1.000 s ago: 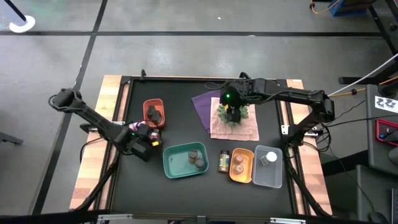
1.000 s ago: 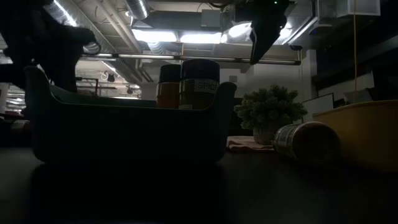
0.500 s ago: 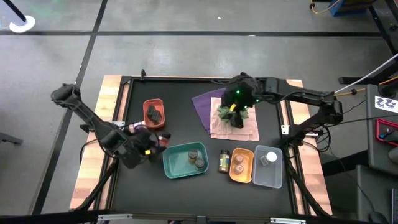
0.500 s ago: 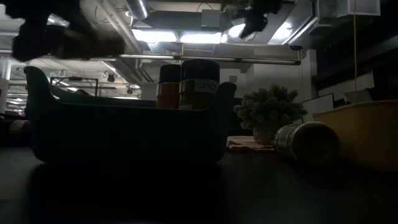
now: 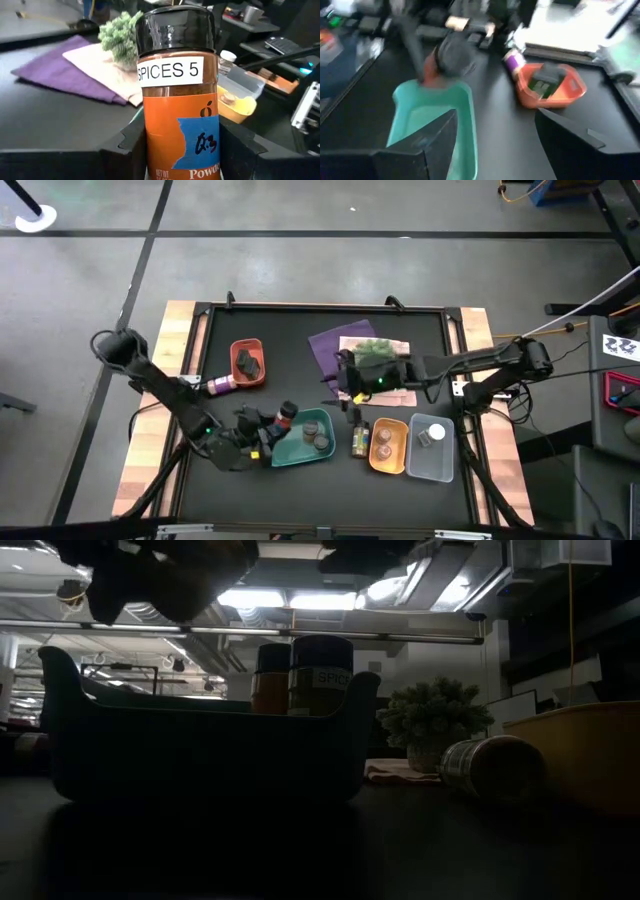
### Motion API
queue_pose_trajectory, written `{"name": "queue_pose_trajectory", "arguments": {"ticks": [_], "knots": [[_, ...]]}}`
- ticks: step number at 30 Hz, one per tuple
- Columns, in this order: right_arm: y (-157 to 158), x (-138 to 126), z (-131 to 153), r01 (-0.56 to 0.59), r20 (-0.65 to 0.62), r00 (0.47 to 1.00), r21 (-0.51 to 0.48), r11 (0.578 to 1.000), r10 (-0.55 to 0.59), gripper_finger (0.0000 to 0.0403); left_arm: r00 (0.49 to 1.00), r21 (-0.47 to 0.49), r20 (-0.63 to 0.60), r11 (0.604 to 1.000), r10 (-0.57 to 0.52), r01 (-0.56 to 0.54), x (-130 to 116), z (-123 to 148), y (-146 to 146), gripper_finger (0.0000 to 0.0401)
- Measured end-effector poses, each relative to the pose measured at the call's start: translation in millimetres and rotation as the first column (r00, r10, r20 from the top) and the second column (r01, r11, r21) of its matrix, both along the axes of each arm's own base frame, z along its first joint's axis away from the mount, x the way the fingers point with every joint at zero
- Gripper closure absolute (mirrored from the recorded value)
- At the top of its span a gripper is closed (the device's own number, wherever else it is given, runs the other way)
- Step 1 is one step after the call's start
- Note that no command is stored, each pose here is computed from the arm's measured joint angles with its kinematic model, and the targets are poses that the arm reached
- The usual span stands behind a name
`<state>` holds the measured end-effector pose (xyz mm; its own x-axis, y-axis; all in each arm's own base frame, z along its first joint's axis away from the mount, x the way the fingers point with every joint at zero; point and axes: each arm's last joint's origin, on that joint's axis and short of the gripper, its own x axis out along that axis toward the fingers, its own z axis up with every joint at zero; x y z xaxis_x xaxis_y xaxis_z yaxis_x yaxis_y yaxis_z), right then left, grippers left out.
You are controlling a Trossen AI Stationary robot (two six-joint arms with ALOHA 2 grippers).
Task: Sort spices by type
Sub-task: Put the orange seasoning bottle into the blue bin
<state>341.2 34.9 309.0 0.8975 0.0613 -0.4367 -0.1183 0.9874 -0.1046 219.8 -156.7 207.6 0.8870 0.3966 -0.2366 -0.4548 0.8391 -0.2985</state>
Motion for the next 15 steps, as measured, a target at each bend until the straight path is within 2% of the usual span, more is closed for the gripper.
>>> {"name": "queue_pose_trajectory", "arguments": {"ticks": [5, 10, 15], "knots": [[13, 6, -24, 0.072, 0.054, 0.996, 0.024, 0.997, -0.073, 0.0137, 1.000, 0.076, -0.005, 0.997, 0.024, -0.024, 12, -19, -9, 0.0231], [20, 17, -46, 0.133, 0.034, 0.990, 0.068, 0.989, -0.135, 0.0137, 0.999, 0.126, 0.006, 0.991, 0.038, -0.039, 22, -34, -15, 0.0231], [25, 32, -68, 0.146, 0.037, 0.988, 0.100, 0.984, -0.150, 0.0137, 0.999, 0.139, 0.008, 0.989, 0.040, -0.041, 26, -41, -17, 0.0231]]}}
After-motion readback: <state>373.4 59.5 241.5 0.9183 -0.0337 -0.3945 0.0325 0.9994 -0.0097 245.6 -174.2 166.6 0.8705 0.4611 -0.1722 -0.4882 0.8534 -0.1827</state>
